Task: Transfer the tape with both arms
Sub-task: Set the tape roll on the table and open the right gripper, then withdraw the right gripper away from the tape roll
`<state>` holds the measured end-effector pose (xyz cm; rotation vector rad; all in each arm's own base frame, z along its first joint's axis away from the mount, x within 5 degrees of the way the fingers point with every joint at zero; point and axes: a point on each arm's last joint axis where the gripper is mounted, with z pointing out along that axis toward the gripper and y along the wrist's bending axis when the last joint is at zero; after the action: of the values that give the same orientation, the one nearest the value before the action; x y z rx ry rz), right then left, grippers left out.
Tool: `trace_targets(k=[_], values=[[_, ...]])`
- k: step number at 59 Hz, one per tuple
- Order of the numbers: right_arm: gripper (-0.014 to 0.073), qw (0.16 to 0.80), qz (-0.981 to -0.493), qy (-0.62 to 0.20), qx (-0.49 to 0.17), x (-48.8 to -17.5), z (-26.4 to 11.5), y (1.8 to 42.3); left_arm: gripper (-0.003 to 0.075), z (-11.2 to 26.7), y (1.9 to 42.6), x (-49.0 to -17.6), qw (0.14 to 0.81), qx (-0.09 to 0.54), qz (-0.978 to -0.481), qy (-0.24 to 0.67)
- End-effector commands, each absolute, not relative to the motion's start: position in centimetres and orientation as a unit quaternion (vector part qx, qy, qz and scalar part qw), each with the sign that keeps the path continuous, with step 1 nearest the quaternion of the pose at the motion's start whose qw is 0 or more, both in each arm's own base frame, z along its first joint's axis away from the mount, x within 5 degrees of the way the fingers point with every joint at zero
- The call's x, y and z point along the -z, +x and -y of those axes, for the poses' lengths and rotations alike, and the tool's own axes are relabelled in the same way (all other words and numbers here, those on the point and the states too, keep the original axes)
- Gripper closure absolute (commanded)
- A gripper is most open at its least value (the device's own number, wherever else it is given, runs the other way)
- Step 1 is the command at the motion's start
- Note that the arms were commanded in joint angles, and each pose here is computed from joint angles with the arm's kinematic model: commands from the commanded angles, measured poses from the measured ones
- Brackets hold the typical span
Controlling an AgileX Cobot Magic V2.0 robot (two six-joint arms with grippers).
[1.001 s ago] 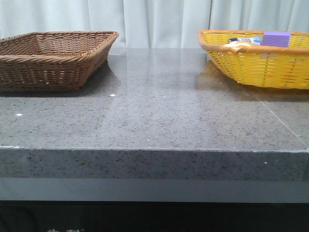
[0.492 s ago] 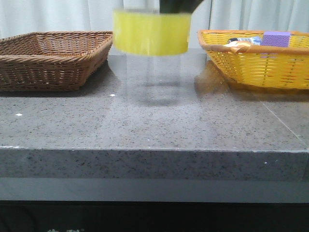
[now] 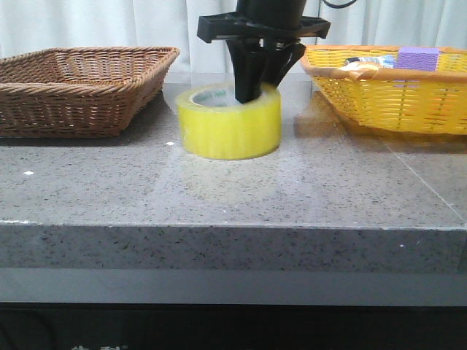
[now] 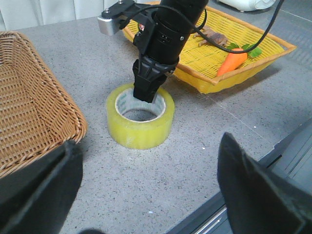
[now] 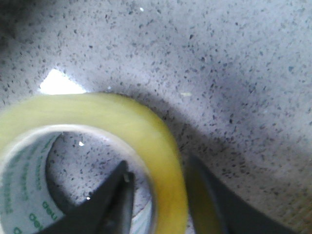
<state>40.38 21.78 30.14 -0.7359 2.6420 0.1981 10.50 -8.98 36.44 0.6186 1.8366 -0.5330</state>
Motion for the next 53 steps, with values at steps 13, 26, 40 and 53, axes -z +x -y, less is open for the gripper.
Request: trace_targets(k=[13, 26, 40, 53], values=[[0.0179, 0.266, -0.925, -0.26, -0.083, -35.1, -21.2, 39.6, 0.0157, 9.1, 10.5, -38.3, 0.576, 0.246, -0.74, 0.246], [0.0179, 0.303, -0.918, -0.235, -0.102, -40.4, -20.1, 37.3, 0.0157, 9.1, 10.5, -38.3, 0.576, 0.246, -0.74, 0.246], [0.0179, 0.38, -0.891, -0.208, -0.137, -46.5, -17.7, 32.5, 0.0157, 9.1, 10.5, -38.3, 0.576, 0.246, -0.74, 0.246], [0.0179, 0.457, -0.849, -0.193, -0.181, -49.1, -15.4, 27.5, 0.0157, 9.1, 10.6, -38.2, 0.575, 0.246, -0.741, 0.246]])
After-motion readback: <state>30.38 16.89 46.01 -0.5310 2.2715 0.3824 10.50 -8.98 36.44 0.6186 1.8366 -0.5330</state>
